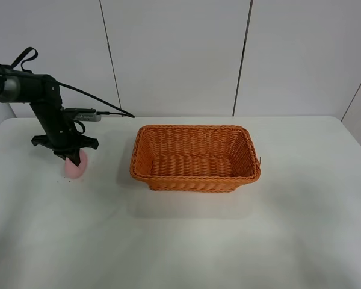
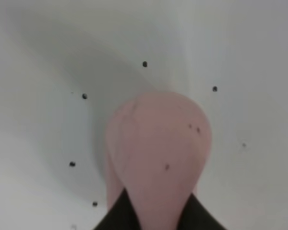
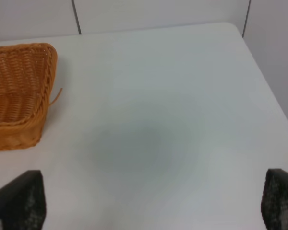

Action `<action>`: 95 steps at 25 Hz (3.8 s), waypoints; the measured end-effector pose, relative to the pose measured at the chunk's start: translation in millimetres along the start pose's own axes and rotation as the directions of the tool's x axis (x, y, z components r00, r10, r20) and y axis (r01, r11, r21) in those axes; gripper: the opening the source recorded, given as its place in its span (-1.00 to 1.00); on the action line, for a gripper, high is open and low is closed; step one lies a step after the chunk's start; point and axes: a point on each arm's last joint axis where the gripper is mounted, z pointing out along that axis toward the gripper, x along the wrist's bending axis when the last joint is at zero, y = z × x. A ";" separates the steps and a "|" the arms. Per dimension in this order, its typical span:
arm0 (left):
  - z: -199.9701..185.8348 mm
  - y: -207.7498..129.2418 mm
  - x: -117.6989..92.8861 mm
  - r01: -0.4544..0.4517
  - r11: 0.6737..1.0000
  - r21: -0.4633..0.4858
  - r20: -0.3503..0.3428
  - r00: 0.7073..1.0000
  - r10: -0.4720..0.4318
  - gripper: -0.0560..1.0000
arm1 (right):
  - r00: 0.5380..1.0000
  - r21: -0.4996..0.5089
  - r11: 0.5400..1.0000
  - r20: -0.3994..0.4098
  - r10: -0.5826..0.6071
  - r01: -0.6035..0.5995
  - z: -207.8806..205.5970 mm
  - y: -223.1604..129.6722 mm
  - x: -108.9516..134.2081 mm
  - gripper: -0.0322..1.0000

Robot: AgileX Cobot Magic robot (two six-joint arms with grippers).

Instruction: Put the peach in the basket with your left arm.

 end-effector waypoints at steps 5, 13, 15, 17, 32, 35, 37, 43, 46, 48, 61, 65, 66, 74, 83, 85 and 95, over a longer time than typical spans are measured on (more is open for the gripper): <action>-52.5 1.7 -2.0 -0.004 0.999 -0.040 0.002 1.000 0.005 -0.67 | 1.000 0.000 1.000 0.000 0.000 0.000 0.0 0.0 0.0 0.41; -142.9 -4.7 -14.1 -0.013 0.991 -0.136 0.035 0.999 0.018 -0.67 | 1.000 0.000 1.000 0.000 0.000 0.000 0.0 0.0 0.0 0.41; -154.2 -4.1 -28.8 -0.043 0.989 -0.143 0.049 0.997 0.051 -0.67 | 1.000 0.000 1.000 0.000 0.000 0.000 0.0 0.0 0.0 0.41; -163.6 -2.8 -47.3 -0.084 0.981 -0.172 0.055 0.994 0.095 -0.67 | 1.000 0.000 1.000 0.000 0.000 0.000 0.0 0.0 0.0 0.41; -111.8 -5.2 -246.3 -0.431 0.881 -0.195 0.094 0.886 0.454 -0.67 | 1.000 0.000 1.000 0.000 0.000 0.000 0.0 0.0 0.0 0.41; -84.9 -6.5 -274.3 -0.470 0.860 -0.200 0.099 0.864 0.494 -0.67 | 1.000 0.000 1.000 0.000 0.000 0.000 0.0 0.0 0.0 0.41; -66.9 -9.4 -287.9 -0.489 0.851 -0.193 0.102 0.852 0.513 -0.67 | 1.000 0.000 1.000 0.000 0.000 0.000 0.0 0.0 0.0 0.41; -23.8 -12.5 -302.1 -0.509 0.848 -0.145 0.114 0.843 0.526 -0.40 | 1.000 0.000 1.000 0.000 0.000 0.000 0.0 0.0 0.0 0.41; -18.4 -13.3 -302.7 -0.507 0.852 -0.130 0.124 0.844 0.522 0.15 | 1.000 0.000 1.000 0.000 0.000 0.000 0.0 0.0 0.0 0.41; -18.4 -14.3 -302.7 -0.507 0.853 -0.121 0.130 0.844 0.520 0.45 | 1.000 0.000 1.000 0.000 0.000 0.000 0.0 0.0 0.0 0.41; -89.8 -10.9 -280.7 -0.478 0.861 -0.174 0.139 0.854 0.502 0.63 | 1.000 0.000 1.000 0.000 0.000 0.000 0.0 0.0 0.0 0.41; -119.1 -4.1 -261.7 -0.442 0.867 -0.233 0.137 0.867 0.479 0.63 | 1.000 0.000 1.000 0.000 0.000 0.000 0.0 0.0 0.0 0.41; -120.3 -0.8 -255.9 -0.432 0.871 -0.235 0.136 0.872 0.470 0.63 | 1.000 0.000 1.000 0.000 0.000 0.000 0.0 0.0 0.0 0.41; -119.6 37.0 -179.0 -0.315 0.918 -0.239 0.099 0.933 0.346 0.63 | 1.000 0.000 1.000 0.000 0.000 0.000 0.0 0.0 0.0 0.41; -108.6 65.9 -34.1 -0.047 0.979 -0.199 0.056 0.997 0.059 0.63 | 1.000 0.000 1.000 0.000 0.000 0.000 0.0 0.0 0.0 0.41; -107.9 67.0 -9.9 0.001 0.980 -0.197 0.053 0.999 0.009 0.63 | 1.000 0.000 1.000 0.000 0.000 0.000 0.0 0.0 0.0 0.41; -110.0 60.7 0.8 0.051 0.983 -0.179 0.098 0.995 -0.034 0.60 | 1.000 0.000 1.000 0.000 0.000 0.000 0.0 0.0 0.0 0.41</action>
